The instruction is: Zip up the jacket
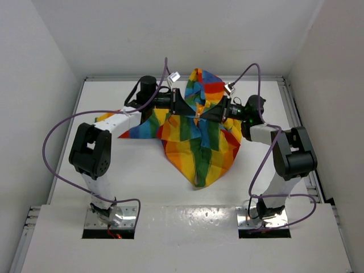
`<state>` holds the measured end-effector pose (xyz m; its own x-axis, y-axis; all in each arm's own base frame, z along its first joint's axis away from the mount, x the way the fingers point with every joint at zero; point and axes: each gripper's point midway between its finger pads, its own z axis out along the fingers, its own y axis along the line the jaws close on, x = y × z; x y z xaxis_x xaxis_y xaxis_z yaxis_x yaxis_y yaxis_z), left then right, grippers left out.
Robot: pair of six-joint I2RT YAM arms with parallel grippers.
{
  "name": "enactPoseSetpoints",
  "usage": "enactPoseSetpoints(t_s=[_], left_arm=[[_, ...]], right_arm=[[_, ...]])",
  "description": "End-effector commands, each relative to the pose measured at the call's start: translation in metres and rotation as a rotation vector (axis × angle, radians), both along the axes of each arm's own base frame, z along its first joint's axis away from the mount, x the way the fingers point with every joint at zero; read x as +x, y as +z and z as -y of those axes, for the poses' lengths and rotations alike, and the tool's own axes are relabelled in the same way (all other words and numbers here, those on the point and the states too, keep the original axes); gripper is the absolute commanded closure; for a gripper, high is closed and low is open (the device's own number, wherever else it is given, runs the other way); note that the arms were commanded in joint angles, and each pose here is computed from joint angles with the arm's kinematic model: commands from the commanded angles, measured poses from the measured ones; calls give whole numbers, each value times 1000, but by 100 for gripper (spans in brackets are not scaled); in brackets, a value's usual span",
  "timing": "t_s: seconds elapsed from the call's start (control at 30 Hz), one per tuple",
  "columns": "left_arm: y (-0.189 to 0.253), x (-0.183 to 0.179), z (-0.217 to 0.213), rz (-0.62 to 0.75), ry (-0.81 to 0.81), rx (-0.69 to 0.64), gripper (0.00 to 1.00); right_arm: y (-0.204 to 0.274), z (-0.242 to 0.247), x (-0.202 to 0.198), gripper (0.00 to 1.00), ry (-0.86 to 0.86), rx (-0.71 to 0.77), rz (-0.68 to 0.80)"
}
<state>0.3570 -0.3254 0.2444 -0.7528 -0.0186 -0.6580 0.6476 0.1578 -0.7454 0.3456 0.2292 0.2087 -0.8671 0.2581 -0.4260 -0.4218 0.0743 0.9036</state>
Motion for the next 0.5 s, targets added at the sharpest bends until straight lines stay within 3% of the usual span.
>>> enactPoseSetpoints(t_s=[0.0, 0.27, 0.47], left_arm=[[12, -5, 7, 60, -64, -26, 100], [7, -39, 12, 133, -239, -23, 100], [-2, -50, 11, 104, -278, 6, 100]], right_arm=[[26, 3, 14, 100, -43, 27, 137], [26, 10, 19, 100, -68, 21, 143], [25, 11, 19, 100, -72, 25, 133]])
